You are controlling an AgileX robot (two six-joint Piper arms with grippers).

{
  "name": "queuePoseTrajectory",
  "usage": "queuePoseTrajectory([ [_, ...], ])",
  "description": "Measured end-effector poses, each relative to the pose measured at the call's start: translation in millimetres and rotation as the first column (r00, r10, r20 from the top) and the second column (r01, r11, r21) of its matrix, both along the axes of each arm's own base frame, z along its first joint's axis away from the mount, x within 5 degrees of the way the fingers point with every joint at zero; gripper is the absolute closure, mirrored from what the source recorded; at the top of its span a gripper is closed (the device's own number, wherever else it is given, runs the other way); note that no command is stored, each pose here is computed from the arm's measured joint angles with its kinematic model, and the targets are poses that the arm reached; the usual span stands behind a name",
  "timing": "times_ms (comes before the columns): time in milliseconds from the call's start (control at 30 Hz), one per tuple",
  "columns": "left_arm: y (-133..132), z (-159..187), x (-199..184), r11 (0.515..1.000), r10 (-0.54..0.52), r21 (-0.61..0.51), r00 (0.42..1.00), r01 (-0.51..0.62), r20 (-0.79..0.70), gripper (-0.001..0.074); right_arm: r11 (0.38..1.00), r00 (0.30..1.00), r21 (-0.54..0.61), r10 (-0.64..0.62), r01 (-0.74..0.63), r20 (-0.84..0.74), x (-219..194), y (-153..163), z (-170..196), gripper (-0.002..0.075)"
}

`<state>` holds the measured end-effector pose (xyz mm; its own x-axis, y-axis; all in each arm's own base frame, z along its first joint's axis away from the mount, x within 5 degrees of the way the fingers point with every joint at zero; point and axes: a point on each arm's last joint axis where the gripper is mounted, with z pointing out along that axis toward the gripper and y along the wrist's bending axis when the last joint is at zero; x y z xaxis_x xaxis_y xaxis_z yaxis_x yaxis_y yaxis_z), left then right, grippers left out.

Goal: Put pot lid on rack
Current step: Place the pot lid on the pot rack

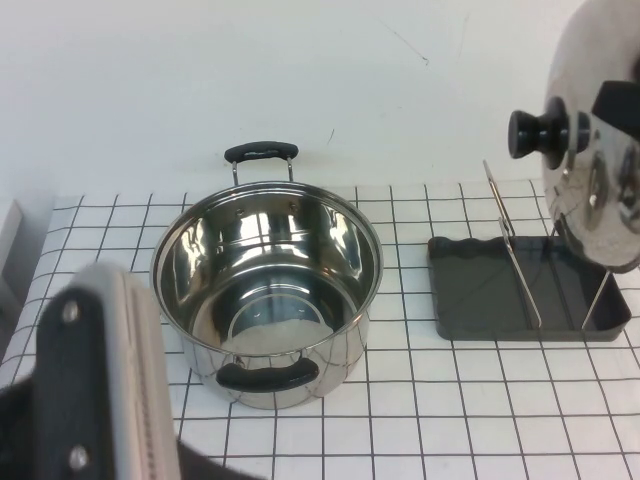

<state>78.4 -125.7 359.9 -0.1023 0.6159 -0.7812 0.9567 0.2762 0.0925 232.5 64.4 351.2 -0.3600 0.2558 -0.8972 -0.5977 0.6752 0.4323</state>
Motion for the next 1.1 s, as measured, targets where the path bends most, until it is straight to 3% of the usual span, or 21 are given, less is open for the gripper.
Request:
queuePoseTrajectory([
  [233,13.2,-29.1,-10.5,0.999,0.035,-0.005,0.999,-0.035,-0.023,0.0736,0.998,0.994,-0.054,0.007,-0.012,-0.105,44.1,6.5,-30.5,0.0666],
  [633,14.3,-30.1,-8.4,0.995,0.077,-0.071,0.997,-0.076,0.017,0.0736,0.98,0.988,-0.197,-0.049,0.02,-0.147,74.6,11.1,-73.8,0.0666],
  [1100,14.1,-29.9,-8.4,0.994,0.079,-0.076,0.997,-0.078,0.014,0.0736,0.98,0.976,-0.196,-0.032,-0.011,-0.218,88.2,13.5,-100.5,0.0663],
])
